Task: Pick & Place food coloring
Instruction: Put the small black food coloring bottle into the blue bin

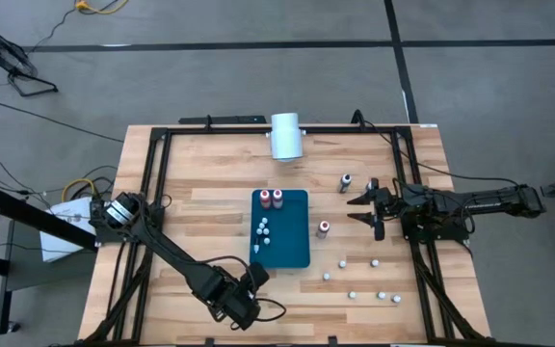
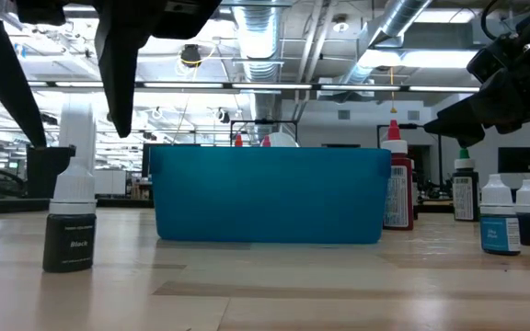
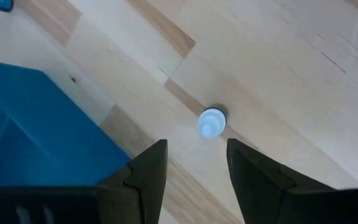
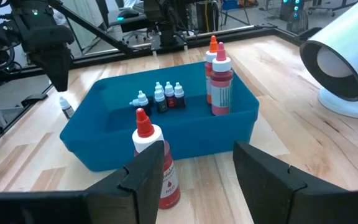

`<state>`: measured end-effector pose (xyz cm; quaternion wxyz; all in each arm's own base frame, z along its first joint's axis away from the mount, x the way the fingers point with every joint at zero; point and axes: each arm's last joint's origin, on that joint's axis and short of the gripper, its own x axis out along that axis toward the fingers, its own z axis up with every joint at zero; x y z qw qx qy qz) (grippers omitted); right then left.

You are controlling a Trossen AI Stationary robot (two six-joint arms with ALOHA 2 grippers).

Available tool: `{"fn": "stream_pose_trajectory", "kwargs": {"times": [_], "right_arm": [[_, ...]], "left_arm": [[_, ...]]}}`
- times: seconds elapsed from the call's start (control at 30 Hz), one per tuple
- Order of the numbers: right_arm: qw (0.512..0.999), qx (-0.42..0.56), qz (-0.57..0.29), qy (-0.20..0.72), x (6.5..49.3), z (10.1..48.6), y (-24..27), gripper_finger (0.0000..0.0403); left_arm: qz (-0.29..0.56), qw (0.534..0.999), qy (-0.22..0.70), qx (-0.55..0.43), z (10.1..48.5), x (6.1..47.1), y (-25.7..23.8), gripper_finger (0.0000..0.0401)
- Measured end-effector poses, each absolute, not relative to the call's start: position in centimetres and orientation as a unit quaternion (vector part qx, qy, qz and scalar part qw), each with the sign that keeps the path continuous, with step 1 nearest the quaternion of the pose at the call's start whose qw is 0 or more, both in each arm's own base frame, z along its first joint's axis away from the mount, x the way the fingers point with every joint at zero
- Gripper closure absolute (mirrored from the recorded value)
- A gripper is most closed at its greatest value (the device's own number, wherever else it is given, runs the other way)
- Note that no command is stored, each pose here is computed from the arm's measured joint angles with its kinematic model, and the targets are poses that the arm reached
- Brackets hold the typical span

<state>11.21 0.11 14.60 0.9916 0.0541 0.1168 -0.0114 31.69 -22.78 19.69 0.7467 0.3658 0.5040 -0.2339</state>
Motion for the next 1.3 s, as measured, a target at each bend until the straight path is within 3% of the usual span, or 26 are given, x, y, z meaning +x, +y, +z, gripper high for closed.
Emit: {"fn": "stream_pose_trajectory", "kwargs": {"times": [1.3], "right_arm": [[0.992,0.054,-0.011,0.116,11.2,14.6,0.1,0.0219]], "left_arm": [[-0.256,0.729,0.509,0.380,18.1,32.3,-22.9,0.0242]]}}
